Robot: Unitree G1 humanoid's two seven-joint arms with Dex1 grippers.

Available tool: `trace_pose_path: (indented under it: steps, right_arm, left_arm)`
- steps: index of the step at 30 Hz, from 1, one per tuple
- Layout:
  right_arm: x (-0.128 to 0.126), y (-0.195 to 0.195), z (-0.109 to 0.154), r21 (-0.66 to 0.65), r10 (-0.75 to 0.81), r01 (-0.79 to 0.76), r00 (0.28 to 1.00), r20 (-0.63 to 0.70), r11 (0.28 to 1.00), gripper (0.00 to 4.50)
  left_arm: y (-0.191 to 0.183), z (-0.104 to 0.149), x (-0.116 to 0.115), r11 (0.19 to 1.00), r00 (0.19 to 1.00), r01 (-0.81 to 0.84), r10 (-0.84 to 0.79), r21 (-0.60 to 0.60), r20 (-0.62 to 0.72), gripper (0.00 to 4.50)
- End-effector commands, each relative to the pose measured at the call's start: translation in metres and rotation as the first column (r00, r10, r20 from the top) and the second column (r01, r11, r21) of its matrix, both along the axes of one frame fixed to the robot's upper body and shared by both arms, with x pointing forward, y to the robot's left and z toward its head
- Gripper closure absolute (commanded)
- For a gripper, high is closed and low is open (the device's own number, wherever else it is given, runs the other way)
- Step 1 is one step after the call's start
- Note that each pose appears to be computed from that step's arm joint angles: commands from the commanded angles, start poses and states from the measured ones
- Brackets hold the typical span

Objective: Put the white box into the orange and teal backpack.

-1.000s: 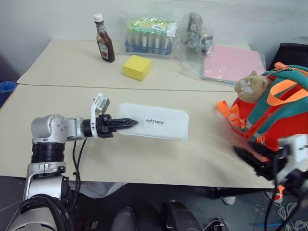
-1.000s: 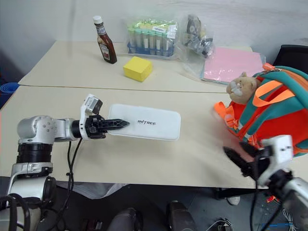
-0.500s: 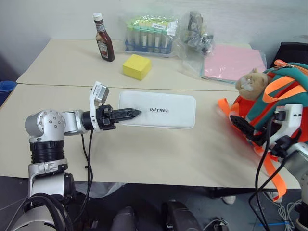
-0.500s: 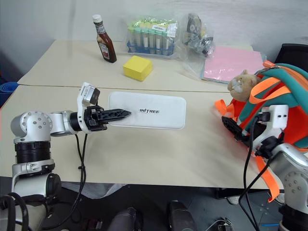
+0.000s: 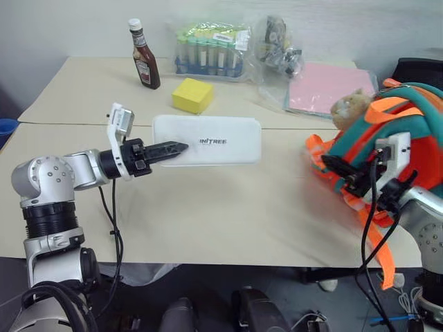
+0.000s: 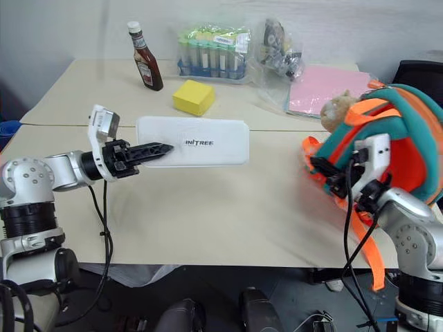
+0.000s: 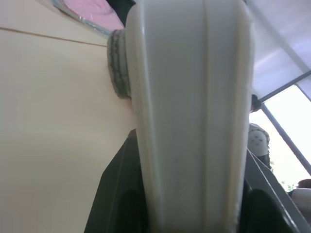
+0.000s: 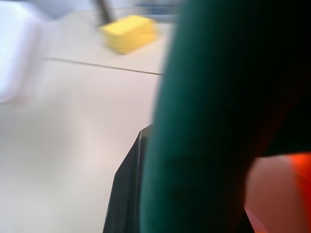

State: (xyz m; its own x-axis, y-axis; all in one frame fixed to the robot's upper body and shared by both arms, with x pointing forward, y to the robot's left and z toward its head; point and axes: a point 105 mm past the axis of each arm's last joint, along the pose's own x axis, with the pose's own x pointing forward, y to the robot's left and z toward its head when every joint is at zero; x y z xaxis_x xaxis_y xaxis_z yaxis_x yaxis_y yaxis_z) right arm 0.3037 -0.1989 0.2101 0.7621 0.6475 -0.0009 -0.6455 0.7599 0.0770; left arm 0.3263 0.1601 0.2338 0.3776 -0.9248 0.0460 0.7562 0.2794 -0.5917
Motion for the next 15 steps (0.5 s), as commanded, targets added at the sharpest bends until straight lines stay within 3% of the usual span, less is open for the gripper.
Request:
trace_pose_path:
  steps: [1,4,7,13,15]
  right_arm:
    - [-0.026,0.035,0.024,-0.029,0.241,-0.240,0.969,0.059,0.970,4.46]
    - [-0.052,0.055,0.038,-0.029,0.425,-0.424,0.903,0.059,0.905,4.46]
    - [-0.087,0.066,0.053,-0.021,0.620,-0.620,0.784,0.025,0.785,4.46]
    - [-0.125,0.051,0.052,0.028,0.747,-0.750,0.654,-0.124,0.661,4.46]
    - [-0.127,0.047,0.049,0.014,0.739,-0.745,0.658,-0.145,0.667,4.46]
  left_arm:
    - [0.007,0.033,0.000,0.999,0.990,-0.006,0.012,-0.045,0.138,3.13]
    - [0.010,0.047,0.003,0.999,0.978,-0.015,0.025,-0.048,0.209,3.13]
    - [0.009,0.066,-0.006,0.998,0.933,0.037,-0.017,-0.047,0.358,3.13]
    - [0.004,0.080,-0.018,0.986,0.887,0.151,-0.102,-0.074,0.451,3.13]
    - [-0.002,0.081,-0.018,0.983,0.874,0.171,-0.120,-0.066,0.471,3.13]
